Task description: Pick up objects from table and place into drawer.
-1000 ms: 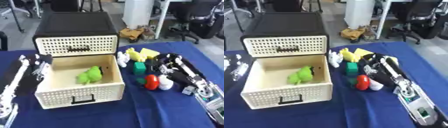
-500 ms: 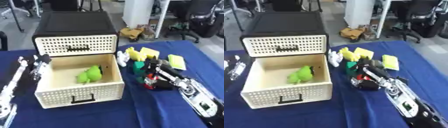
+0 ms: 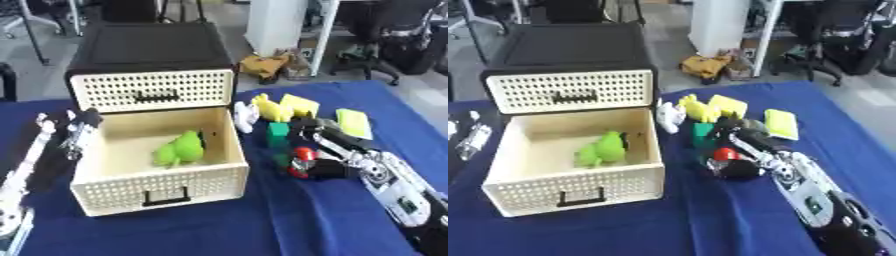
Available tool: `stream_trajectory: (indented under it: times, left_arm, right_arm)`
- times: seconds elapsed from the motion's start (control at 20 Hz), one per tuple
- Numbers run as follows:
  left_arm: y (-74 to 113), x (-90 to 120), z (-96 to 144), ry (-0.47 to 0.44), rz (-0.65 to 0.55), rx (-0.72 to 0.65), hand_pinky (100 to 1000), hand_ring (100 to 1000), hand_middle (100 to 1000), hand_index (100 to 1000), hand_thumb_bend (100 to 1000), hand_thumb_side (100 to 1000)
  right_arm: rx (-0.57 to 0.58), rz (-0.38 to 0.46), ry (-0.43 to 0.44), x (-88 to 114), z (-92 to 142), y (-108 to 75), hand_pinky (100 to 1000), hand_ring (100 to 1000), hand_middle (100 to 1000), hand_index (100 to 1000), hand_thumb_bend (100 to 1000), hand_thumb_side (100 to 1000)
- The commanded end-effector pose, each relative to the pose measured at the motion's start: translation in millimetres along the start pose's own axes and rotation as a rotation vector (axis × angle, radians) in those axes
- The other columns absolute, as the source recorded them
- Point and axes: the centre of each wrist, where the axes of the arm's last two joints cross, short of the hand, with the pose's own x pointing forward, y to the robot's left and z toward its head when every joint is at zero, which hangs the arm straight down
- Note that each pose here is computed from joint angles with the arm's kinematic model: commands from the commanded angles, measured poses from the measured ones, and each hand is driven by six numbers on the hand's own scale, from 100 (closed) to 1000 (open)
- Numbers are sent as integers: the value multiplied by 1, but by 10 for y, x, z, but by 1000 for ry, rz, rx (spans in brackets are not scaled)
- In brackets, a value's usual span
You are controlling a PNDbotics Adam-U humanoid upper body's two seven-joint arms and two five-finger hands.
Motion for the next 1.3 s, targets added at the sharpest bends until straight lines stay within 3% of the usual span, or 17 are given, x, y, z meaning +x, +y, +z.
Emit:
stream_trajectory:
  times: [0.05,0.35,0.7,1.3]
  left_arm:
    - [67,34,-17,-16,-13,19,100,100,100,695,230,1000]
    - [60,35,-17,-16,-14,17,100,100,100,695,230,1000]
    - [60,34,-17,-16,-15,17,100,100,100,695,230,1000]
    - [49,26,-14,-14,-21,17,100,100,100,695,228,1000]
  right_arm:
    - [-17,50,47,-87,2,-75,799,906,891,890,100,692]
    - [52,42,79,-196,-20,84,806,915,906,909,100,783]
    - [75,50,77,-214,-25,113,806,915,906,909,100,783]
    - [188,223,81,-227,-42,262,833,918,938,925,100,763]
